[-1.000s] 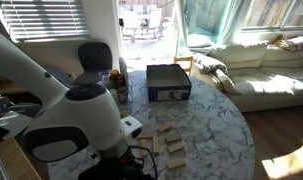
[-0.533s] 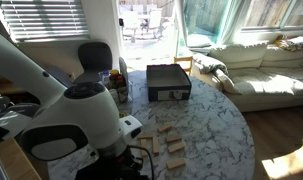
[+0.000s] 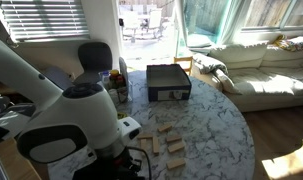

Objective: Put the green lid on the yellow tin

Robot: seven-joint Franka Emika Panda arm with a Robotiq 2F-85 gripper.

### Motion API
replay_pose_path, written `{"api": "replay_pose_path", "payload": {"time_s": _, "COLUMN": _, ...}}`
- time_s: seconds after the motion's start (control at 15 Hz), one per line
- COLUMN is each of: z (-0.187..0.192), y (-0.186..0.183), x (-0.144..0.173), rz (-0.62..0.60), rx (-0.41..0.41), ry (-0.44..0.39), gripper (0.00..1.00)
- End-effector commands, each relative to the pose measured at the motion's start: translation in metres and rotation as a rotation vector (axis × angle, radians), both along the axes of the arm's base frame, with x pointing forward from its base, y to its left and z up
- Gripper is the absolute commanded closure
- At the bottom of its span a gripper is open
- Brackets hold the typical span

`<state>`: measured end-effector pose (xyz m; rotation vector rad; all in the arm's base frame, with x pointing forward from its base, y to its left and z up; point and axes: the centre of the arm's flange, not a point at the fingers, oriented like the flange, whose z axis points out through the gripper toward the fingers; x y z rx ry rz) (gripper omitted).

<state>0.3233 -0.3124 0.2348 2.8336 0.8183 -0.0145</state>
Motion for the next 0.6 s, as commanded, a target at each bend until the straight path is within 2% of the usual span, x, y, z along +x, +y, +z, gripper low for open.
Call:
{"api": "replay_pose_path", "payload": {"time_s": 0.0, "z": 0.0027, "y": 0.0105, "x": -0.0075, "rz": -0.005, "rx": -0.003, "ry": -0.013, "gripper": 1.00}}
{"api": "replay_pose_path", "payload": {"time_s": 0.53, "z": 0.0054, "y": 0.0132, "x": -0.0015, "rz": -0.012, "rx": -0.012, "ry": -0.044, "gripper": 1.00}}
